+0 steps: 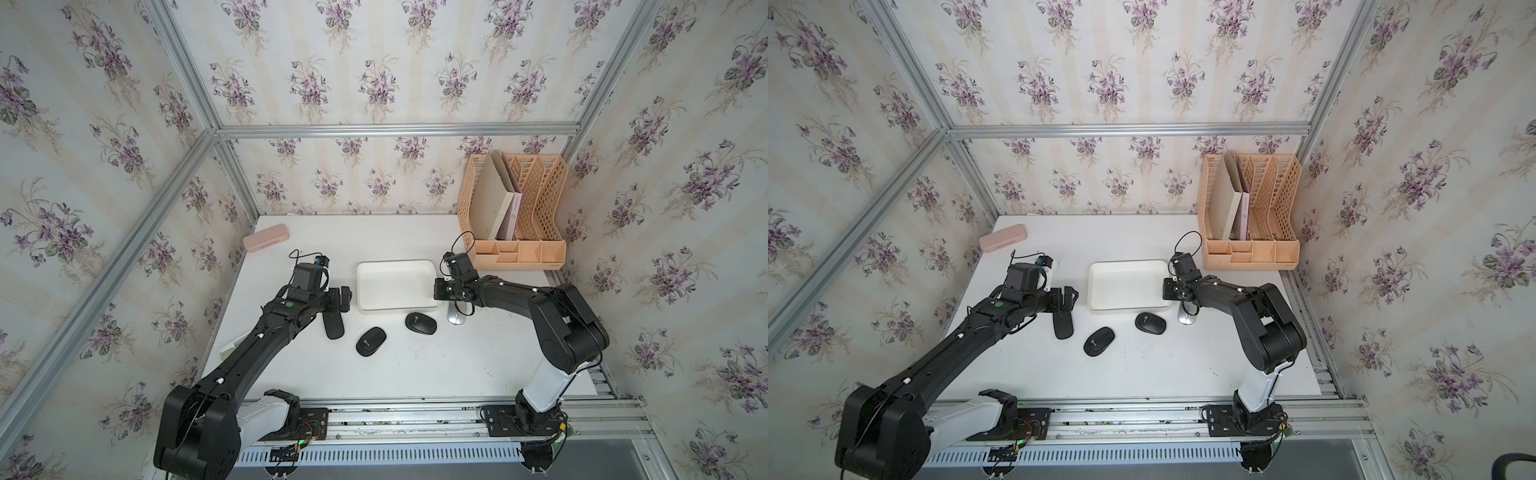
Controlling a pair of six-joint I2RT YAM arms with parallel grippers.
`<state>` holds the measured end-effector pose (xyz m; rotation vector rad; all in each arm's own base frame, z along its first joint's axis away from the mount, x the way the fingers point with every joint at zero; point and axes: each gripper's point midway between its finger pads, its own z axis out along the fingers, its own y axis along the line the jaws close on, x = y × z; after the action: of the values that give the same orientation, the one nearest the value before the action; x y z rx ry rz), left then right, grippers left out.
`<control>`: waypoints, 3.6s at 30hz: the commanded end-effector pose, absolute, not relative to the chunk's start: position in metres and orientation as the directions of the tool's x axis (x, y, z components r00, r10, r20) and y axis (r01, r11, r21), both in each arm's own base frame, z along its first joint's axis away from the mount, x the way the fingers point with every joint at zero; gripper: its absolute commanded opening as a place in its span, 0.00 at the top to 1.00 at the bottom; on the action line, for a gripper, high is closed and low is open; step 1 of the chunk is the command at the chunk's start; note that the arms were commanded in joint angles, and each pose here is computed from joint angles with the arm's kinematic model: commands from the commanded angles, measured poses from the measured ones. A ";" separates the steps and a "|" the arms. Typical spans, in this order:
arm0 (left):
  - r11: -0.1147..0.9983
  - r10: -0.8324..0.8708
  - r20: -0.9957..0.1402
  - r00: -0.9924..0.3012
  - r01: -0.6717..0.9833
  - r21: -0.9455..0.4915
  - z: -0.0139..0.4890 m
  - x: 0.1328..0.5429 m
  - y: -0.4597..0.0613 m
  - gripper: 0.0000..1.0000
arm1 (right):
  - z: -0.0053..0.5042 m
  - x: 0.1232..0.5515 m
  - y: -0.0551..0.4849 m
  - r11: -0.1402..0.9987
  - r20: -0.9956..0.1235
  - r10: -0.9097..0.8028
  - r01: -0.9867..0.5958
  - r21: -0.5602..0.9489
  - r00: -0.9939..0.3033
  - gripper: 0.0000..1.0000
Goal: Put the mouse in the storage box
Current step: Move the storage box to the center of the board, then pick up the mouse from the center of the board, then place the mouse in the storage box.
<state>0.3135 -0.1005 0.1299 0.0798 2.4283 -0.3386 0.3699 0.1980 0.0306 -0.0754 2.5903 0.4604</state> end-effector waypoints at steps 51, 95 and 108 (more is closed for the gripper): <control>0.740 0.295 -0.825 -0.482 0.661 -0.122 0.223 0.236 -0.141 0.01 | 0.041 0.322 0.123 0.988 -0.392 0.143 0.105 0.117 -0.909 0.23; 0.790 0.393 -0.740 -0.546 0.613 -0.032 0.191 0.236 -0.122 0.01 | 0.129 0.357 0.196 0.989 -0.536 -0.030 -0.102 0.105 -0.843 0.51; 0.790 0.394 -0.735 -0.551 0.612 -0.034 0.189 0.236 -0.121 0.01 | 0.078 0.352 0.267 0.963 -0.480 -0.089 -0.198 0.183 -0.873 0.50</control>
<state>0.2351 -0.1220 0.1889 0.7339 2.2318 -0.3808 0.3424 0.2659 0.0781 -0.2359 2.6621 0.3243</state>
